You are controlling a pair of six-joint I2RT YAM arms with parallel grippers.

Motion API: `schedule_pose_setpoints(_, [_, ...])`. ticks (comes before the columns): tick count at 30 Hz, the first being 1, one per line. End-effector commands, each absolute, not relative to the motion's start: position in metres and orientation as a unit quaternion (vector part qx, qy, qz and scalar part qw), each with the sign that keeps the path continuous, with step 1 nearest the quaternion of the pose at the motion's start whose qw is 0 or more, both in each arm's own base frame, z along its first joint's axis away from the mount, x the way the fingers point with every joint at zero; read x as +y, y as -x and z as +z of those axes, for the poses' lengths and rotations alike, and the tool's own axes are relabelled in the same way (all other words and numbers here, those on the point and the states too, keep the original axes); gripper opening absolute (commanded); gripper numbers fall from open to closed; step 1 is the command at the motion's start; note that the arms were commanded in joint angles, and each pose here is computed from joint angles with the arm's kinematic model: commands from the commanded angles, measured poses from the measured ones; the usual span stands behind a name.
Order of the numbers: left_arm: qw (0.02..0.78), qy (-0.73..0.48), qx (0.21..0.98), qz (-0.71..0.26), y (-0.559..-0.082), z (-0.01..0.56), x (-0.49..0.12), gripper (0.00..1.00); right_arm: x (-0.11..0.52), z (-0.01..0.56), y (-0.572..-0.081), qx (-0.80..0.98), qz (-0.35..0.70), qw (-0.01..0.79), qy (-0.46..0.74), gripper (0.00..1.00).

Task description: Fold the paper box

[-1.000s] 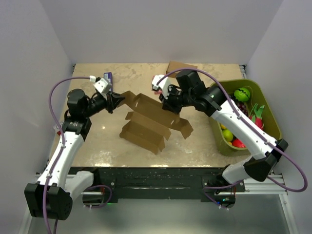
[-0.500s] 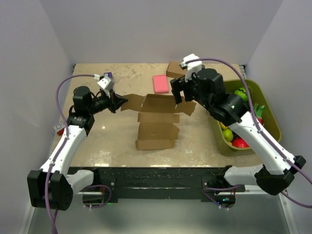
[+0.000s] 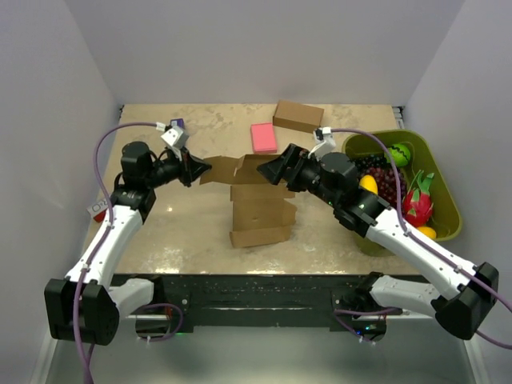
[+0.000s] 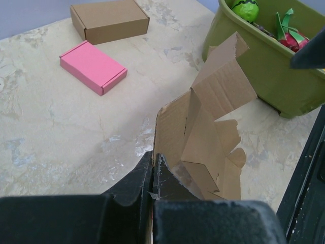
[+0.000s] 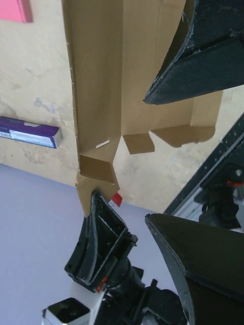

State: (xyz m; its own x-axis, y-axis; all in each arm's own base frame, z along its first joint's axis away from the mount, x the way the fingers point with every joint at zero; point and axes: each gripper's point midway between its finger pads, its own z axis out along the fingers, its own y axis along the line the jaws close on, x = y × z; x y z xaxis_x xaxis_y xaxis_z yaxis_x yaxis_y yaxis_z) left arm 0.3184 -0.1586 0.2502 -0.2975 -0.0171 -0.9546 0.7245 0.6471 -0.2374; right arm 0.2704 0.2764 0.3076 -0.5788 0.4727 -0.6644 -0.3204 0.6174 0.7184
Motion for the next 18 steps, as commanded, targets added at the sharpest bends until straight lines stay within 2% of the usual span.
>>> schedule_pose_setpoints(1, [0.566, -0.278, 0.690, -0.354, -0.310, 0.275, -0.169, 0.00, 0.286, 0.359, -0.272, 0.700, 0.542, 0.448, -0.125, 0.92])
schedule_pose_setpoints(18, [0.573, -0.336, 0.650, -0.369, -0.288, 0.283, -0.186, 0.00, 0.257, 0.297, -0.312, 0.656, 0.600, 0.348, -0.298, 0.91])
